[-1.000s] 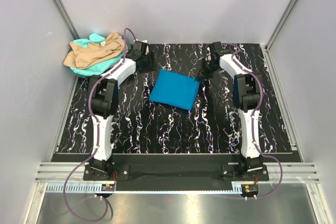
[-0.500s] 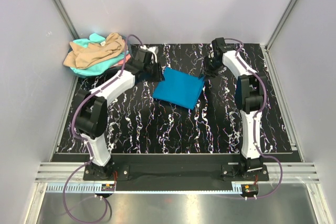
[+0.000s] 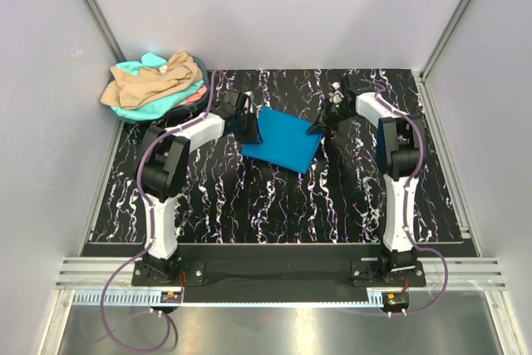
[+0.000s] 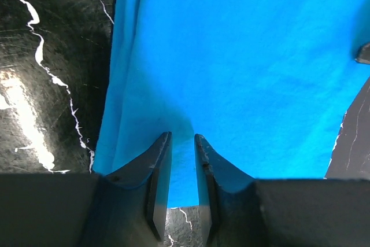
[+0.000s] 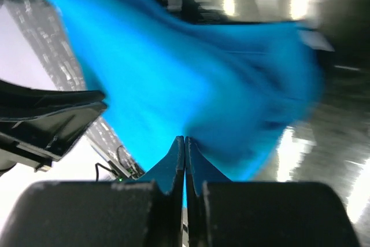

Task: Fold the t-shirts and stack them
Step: Fold the tshirt, then neatly place the folded tshirt to the corner

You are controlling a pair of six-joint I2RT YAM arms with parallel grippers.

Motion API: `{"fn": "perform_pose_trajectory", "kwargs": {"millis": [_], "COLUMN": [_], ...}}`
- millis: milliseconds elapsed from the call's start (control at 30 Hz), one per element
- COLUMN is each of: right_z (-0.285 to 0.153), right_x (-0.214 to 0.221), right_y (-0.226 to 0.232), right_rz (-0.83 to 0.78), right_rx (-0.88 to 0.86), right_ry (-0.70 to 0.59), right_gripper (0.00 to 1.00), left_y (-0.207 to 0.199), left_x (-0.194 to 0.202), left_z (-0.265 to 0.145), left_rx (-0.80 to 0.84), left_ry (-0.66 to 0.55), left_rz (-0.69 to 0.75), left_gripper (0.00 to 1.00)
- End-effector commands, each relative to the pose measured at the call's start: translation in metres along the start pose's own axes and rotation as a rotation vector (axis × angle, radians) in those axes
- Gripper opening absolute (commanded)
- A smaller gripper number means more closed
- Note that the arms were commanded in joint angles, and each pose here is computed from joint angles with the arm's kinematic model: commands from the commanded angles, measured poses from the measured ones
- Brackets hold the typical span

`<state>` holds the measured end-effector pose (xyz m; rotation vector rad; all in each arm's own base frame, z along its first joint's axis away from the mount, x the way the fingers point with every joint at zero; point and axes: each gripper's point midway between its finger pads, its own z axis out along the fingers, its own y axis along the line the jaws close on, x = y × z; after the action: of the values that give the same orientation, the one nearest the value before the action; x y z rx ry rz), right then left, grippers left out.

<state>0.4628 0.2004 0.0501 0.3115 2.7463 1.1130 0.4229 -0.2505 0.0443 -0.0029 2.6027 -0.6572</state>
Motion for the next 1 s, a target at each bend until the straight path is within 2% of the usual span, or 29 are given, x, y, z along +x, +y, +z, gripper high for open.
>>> {"fn": "perform_pose_trajectory", "kwargs": {"millis": [0,167,367,433,467,500,567,633,733,967], "right_z": [-0.014,-0.018,-0.041,-0.05,-0.052,-0.054,-0.049,-0.042,-0.031,-0.011], "right_x": [-0.014,-0.023,-0.028,-0.028,-0.028,-0.033,-0.028,-0.031,-0.037,-0.049], "right_y": [-0.023,-0.056,-0.051,-0.037,-0.032,-0.022,-0.016,-0.013,-0.016,-0.018], "right_rz": [-0.002,-0.044,-0.075,-0.082,-0.069,-0.089,-0.077,-0.09,-0.113,-0.176], "right_rx": [0.02,0.138,0.213,0.18,0.163,0.129,0.069,0.022,0.0,0.008], "right_ry": [-0.042,-0.053,-0.095,-0.113,-0.123,-0.151,-0.128,-0.123,-0.129,-0.149], "right_gripper": [0.0,0.01,0.09,0.32,0.44,0.61,0.68,0.76,0.78,0.77], "left_y": [-0.009,0.0,-0.006,-0.018,-0.019,-0.024,-0.037,-0.051,-0.063,-0.061], "left_x": [-0.006,0.015,0.021,0.013,0.014,0.012,0.005,0.0,0.003,0.026], "left_z": [-0.007,-0.01,-0.032,-0.049,-0.055,-0.063,-0.086,-0.11,-0.14,-0.194], "left_rx": [0.044,0.02,0.021,0.044,0.041,0.049,0.072,0.112,0.14,0.154], "left_ry": [-0.039,-0.016,-0.019,-0.048,-0.044,-0.054,-0.087,-0.128,-0.154,-0.212], "left_rz": [0.006,0.021,0.038,0.044,0.044,0.047,0.047,0.049,0.058,0.031], "left_gripper": [0.26,0.26,0.26,0.29,0.36,0.4,0.46,0.48,0.48,0.49]}}
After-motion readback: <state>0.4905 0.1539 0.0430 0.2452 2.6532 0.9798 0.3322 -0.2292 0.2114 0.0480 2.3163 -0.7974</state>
